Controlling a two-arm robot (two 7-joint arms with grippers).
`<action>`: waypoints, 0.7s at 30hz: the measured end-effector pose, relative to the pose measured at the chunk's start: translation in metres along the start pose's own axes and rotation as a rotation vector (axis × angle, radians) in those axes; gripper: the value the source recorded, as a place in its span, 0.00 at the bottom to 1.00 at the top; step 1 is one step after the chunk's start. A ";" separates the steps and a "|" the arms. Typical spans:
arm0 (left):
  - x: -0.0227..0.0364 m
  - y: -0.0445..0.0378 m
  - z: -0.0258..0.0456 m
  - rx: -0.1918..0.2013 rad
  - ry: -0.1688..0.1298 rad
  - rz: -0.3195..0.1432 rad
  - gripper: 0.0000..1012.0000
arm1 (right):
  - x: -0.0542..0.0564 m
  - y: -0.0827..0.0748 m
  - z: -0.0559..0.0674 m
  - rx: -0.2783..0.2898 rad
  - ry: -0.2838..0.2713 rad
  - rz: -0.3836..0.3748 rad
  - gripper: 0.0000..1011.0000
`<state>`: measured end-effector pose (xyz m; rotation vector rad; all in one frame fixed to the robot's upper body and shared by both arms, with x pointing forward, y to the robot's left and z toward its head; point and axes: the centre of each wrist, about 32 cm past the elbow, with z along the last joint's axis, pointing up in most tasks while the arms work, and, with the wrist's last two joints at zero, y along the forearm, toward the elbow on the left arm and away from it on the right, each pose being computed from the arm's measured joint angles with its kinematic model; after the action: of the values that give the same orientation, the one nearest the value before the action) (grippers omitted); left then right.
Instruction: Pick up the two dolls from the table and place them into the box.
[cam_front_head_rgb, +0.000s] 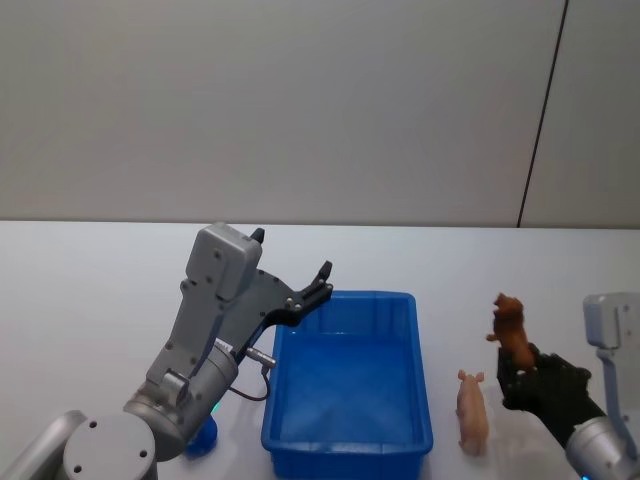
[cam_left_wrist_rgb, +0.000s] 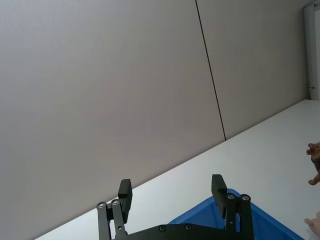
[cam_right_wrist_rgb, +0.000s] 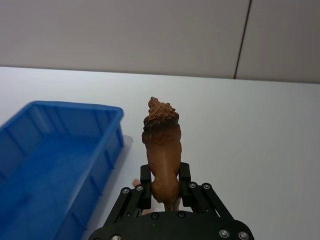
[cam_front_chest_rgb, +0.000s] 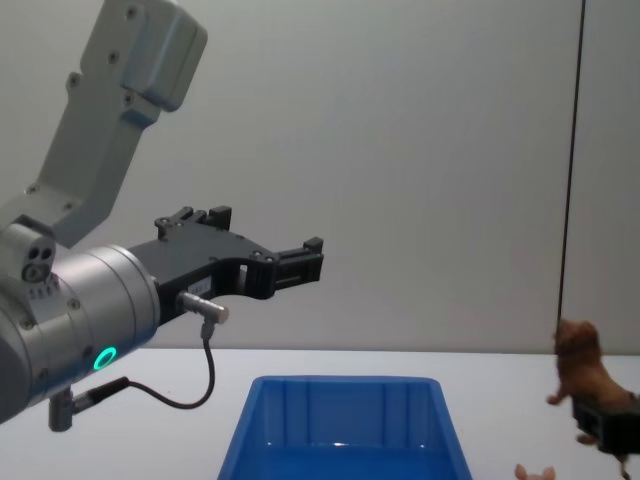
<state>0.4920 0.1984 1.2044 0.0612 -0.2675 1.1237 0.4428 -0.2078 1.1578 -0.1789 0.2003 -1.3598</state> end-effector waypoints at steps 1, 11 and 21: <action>0.0000 0.0000 0.0000 0.000 0.000 0.000 0.99 | 0.000 0.000 0.001 0.006 0.000 0.012 0.31; 0.0000 0.0000 0.0000 0.000 0.000 0.000 0.99 | -0.009 0.007 0.013 0.049 -0.003 0.150 0.31; 0.0000 0.0000 0.0000 0.000 0.000 0.000 0.99 | -0.027 0.024 0.020 0.057 -0.008 0.298 0.31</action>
<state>0.4920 0.1984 1.2044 0.0612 -0.2676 1.1237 0.4654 -0.1766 1.1724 -0.1022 0.1733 -1.0673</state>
